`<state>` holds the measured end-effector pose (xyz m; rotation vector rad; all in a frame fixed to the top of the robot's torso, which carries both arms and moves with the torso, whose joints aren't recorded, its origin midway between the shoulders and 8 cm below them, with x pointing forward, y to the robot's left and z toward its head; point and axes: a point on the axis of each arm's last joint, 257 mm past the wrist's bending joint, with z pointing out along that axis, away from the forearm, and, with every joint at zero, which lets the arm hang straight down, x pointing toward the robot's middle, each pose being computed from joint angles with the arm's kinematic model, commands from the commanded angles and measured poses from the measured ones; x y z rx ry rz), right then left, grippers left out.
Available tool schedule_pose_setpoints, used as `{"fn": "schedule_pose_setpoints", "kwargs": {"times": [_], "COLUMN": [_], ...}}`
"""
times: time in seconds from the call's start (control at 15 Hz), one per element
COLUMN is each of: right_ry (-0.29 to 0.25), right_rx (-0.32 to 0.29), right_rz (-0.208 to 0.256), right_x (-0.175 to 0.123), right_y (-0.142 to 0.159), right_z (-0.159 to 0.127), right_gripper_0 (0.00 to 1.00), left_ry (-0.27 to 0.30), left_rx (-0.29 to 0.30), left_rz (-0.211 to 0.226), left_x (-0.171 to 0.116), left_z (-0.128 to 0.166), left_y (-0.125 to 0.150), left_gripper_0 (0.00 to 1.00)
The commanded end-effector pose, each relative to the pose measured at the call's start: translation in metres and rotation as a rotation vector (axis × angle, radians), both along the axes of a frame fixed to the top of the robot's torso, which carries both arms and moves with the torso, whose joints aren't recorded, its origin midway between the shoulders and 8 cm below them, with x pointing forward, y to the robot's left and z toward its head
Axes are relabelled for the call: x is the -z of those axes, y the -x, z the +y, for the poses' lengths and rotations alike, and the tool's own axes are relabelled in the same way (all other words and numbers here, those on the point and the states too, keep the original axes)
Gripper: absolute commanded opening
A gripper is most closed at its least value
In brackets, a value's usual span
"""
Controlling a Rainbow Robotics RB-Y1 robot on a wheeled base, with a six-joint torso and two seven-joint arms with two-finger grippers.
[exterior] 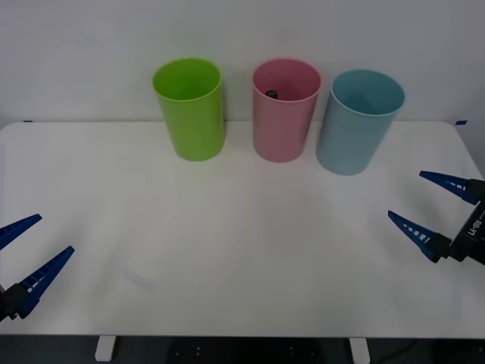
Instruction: Grasp the object on the table and drop it into the matching bin: aluminum can to the light blue bin, PET bottle to the pink bin.
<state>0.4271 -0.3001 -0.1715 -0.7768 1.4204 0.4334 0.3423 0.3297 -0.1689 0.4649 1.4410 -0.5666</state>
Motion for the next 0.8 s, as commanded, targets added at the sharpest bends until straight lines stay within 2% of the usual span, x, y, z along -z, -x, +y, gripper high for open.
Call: {"fn": "schedule_pose_setpoints", "kwargs": {"times": [0.07, 0.4, 0.8], "right_ry": [-0.008, -0.006, -0.041], "right_rx": [-0.028, -0.025, -0.015], "right_rz": [0.03, 0.031, 0.053], "right_x": [0.01, 0.01, 0.013], "right_y": [0.02, 0.039, 0.063], "right_z": [-0.003, -0.008, -0.013], "right_gripper_0": [1.0, 1.0, 1.0], "left_ry": [0.0, 0.0, 0.0], "left_rx": [0.0, 0.0, 0.0], "left_rz": [0.0, 0.0, 0.0], "left_x": [0.0, 0.0, 0.0], "left_z": [0.0, 0.0, 0.0], "left_y": [0.0, 0.0, 0.0], "left_gripper_0": [1.0, 1.0, 1.0]}}
